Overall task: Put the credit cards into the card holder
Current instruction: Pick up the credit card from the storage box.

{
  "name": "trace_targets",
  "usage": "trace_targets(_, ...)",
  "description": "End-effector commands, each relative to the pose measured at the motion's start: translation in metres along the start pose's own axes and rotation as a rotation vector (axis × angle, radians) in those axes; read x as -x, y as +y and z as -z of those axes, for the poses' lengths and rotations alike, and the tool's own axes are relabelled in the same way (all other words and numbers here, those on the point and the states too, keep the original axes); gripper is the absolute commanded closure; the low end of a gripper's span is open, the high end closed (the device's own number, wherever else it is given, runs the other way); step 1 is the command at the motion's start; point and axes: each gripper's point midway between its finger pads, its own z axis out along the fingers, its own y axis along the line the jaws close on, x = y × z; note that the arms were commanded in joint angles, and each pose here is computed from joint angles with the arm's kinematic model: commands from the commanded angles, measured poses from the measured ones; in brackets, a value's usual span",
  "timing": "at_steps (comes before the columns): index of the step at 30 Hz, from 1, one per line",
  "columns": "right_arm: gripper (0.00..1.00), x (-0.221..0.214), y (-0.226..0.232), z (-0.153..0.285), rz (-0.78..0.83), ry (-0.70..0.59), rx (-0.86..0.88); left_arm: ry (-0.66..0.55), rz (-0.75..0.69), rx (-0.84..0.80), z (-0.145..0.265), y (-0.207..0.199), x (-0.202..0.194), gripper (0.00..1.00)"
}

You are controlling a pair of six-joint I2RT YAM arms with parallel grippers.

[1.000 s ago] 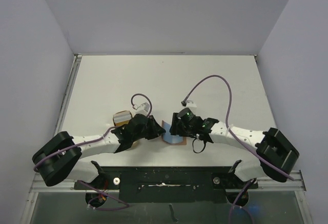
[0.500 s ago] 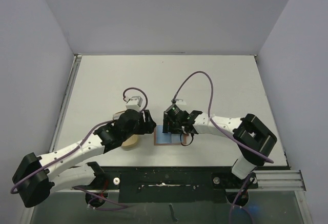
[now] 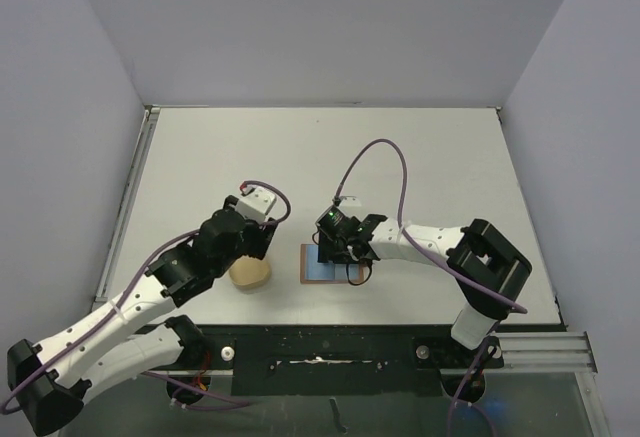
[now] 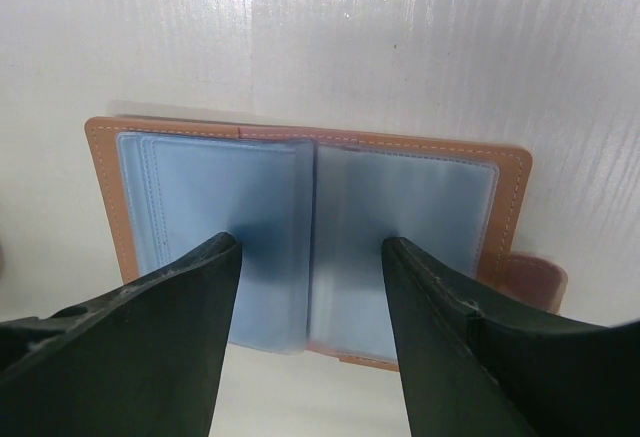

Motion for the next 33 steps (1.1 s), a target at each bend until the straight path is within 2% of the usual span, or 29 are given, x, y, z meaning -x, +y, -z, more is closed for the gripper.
trace_targets(1,0.41,0.006,-0.001,0.002,0.015,-0.022,-0.02,0.106,-0.287,-0.031,-0.006,0.009,-0.028,0.39)
trace_targets(7,0.41,0.007,0.002,0.004,0.027,-0.024,0.01,0.224,-0.422,-0.016,-0.015,0.02,-0.063,0.38)
trace_targets(10,0.4,0.003,0.005,0.002,0.039,-0.016,0.043,0.201,-0.4,0.041,-0.025,0.036,-0.059,0.37)
trace_targets(14,0.4,0.001,0.008,0.001,0.05,-0.011,0.07,0.228,-0.354,0.061,-0.037,0.05,-0.066,0.38)
trace_targets(23,0.4,0.007,0.014,0.002,0.07,-0.019,0.09,0.31,-0.398,0.078,-0.057,0.059,-0.074,0.37)
trace_targets(33,0.4,0.005,0.008,0.003,0.064,-0.025,0.089,0.298,-0.401,0.141,-0.066,0.071,-0.078,0.37)
